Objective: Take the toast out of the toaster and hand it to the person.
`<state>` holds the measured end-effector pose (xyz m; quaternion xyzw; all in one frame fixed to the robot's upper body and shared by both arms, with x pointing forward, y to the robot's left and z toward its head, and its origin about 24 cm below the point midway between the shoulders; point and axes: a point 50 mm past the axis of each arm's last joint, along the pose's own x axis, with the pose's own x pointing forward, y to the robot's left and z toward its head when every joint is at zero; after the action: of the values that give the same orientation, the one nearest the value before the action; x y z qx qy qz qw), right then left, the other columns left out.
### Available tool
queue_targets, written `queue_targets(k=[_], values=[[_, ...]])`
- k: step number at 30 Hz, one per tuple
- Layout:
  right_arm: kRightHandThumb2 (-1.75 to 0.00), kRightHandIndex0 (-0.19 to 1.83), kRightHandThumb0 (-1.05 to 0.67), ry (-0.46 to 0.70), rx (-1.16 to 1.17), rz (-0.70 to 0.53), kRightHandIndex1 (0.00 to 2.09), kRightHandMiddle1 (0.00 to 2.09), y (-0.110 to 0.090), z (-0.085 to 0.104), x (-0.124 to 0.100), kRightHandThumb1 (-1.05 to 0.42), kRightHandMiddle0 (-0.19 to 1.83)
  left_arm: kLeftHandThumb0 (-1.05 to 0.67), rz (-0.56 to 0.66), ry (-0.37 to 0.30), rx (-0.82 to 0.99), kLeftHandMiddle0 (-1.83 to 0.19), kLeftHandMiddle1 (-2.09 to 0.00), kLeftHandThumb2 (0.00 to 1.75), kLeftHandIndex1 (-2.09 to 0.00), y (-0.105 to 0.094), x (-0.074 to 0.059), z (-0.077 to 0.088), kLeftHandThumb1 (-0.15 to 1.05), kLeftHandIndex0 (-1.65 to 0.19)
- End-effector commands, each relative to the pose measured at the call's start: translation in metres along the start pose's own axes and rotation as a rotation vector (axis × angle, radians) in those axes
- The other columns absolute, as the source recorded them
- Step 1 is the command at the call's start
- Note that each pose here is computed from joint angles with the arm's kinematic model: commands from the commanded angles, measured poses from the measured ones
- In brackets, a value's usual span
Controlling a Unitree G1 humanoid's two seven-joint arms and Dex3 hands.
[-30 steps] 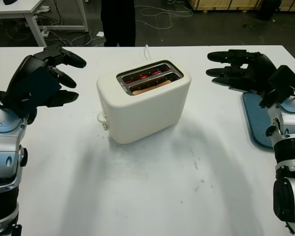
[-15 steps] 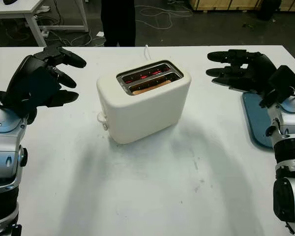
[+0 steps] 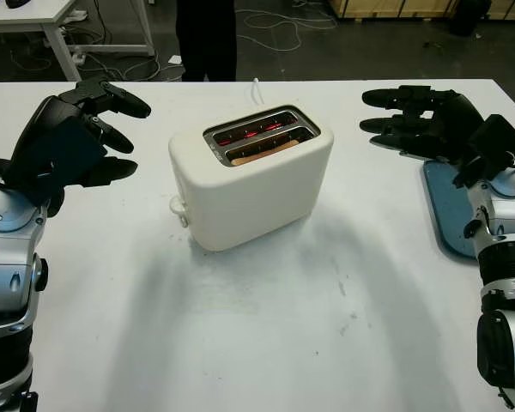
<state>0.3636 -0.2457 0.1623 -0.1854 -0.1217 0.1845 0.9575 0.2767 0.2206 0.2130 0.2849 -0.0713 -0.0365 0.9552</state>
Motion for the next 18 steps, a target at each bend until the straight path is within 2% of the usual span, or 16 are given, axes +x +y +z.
queue_targets(k=[1,18], values=[[0.0,0.87,-0.51,-0.01,0.013,-0.012,0.0,0.0,0.0008,-0.0002,0.0004,-0.79,0.79,0.44,0.012,-0.012,0.007,-0.39,-1.41,0.18,-1.11,0.0022,-0.0001,0.0041,0.92,-0.34],[0.0,0.87,-0.53,-0.011,0.017,-0.015,0.0,0.0,0.0011,-0.0013,0.0001,-0.78,0.79,0.45,0.007,-0.02,0.007,-0.39,-1.39,0.18,-1.1,0.0037,-0.0003,0.0045,0.92,-0.34]])
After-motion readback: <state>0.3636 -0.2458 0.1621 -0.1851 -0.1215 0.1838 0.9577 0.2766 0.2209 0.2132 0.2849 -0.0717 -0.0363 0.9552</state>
